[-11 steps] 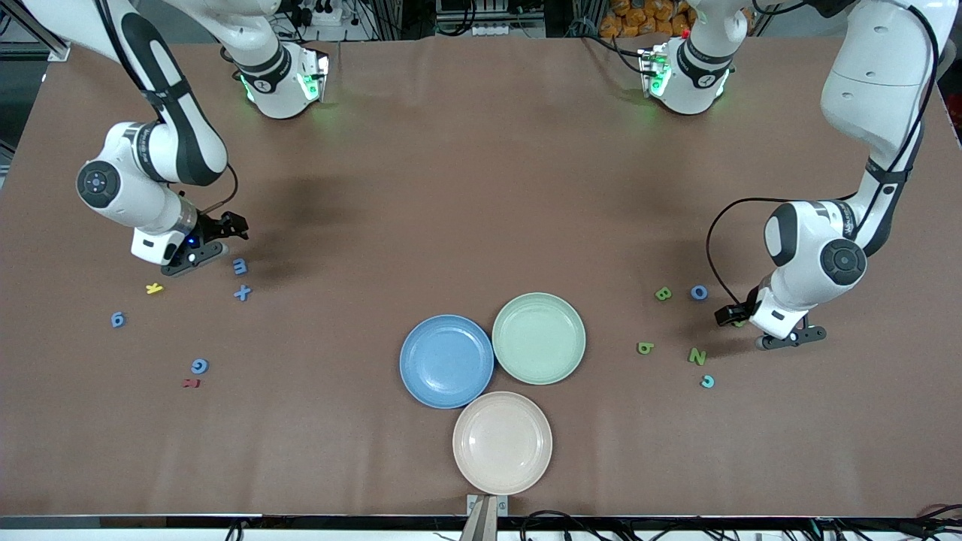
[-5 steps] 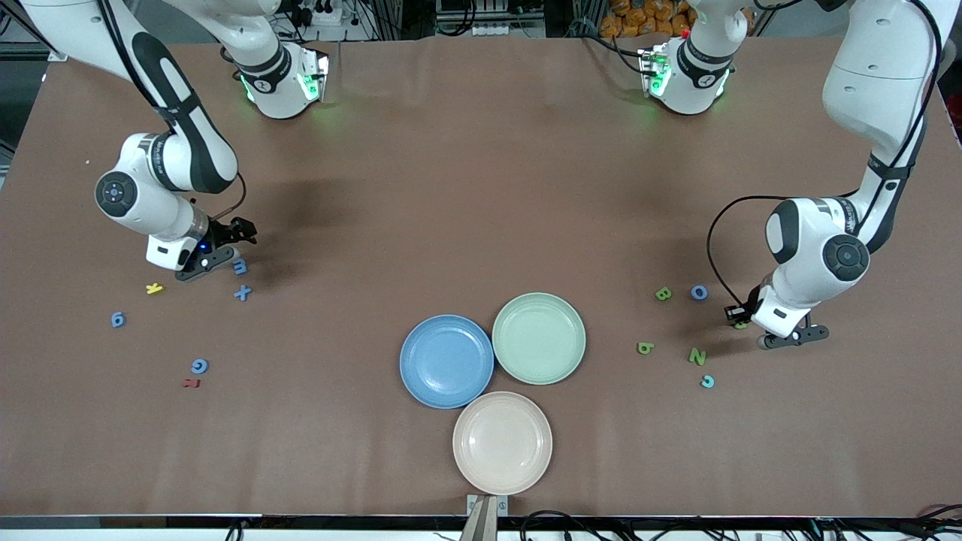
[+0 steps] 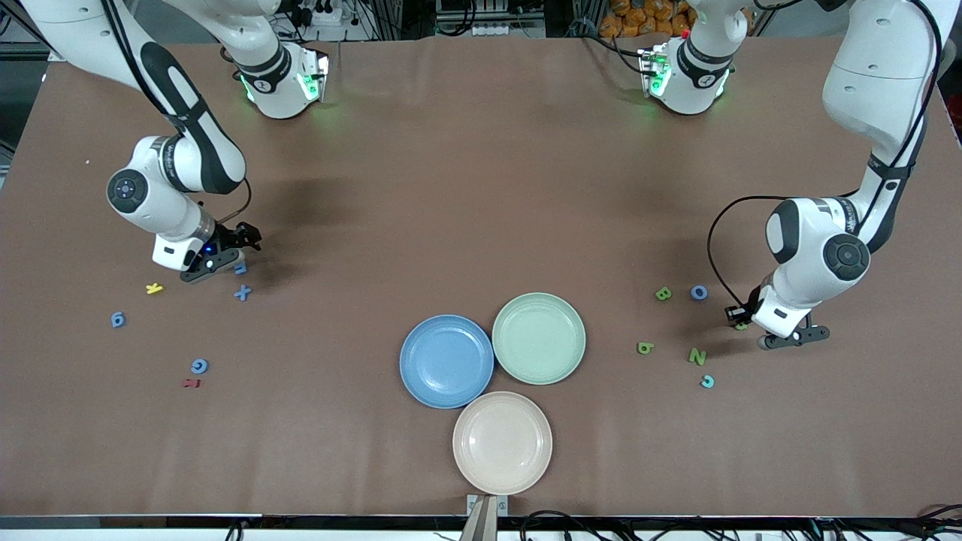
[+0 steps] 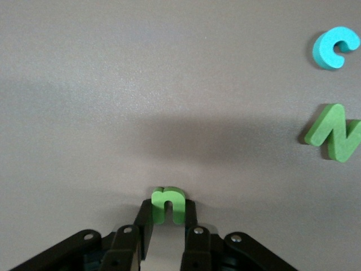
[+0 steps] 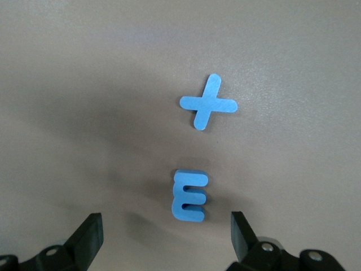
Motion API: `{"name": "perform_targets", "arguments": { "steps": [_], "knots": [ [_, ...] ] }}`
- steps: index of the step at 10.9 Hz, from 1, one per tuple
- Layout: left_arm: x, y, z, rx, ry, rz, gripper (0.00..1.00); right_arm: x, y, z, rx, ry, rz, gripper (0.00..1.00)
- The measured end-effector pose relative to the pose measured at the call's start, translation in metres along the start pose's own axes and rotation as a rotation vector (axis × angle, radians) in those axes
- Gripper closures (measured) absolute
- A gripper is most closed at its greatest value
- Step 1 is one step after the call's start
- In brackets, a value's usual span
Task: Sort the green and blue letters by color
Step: 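Grasp the green n with the left gripper while the right gripper grasps E, then drop the green n on the green plate while the right gripper carries E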
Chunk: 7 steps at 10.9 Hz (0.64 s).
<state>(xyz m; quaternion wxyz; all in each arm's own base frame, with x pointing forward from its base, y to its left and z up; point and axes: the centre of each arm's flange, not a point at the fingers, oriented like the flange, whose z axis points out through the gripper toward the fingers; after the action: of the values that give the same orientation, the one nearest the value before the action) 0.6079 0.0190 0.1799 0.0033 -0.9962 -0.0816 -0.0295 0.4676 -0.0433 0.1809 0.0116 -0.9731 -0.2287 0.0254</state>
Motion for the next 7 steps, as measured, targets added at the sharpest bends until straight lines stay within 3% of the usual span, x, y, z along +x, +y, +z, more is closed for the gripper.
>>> {"name": "perform_targets", "arguments": {
  "steps": [4, 7],
  "knots": [
    [0.005, 0.009, -0.011, -0.004, 0.026, 0.014, 0.74, 0.0, 0.001, 0.009, -0.005, 0.012, -0.001, 0.0],
    [0.007, 0.054, -0.047, -0.008, 0.046, 0.063, 0.74, 0.0, 0.0, 0.013, -0.002, 0.008, -0.003, 0.0]
  ]
}}
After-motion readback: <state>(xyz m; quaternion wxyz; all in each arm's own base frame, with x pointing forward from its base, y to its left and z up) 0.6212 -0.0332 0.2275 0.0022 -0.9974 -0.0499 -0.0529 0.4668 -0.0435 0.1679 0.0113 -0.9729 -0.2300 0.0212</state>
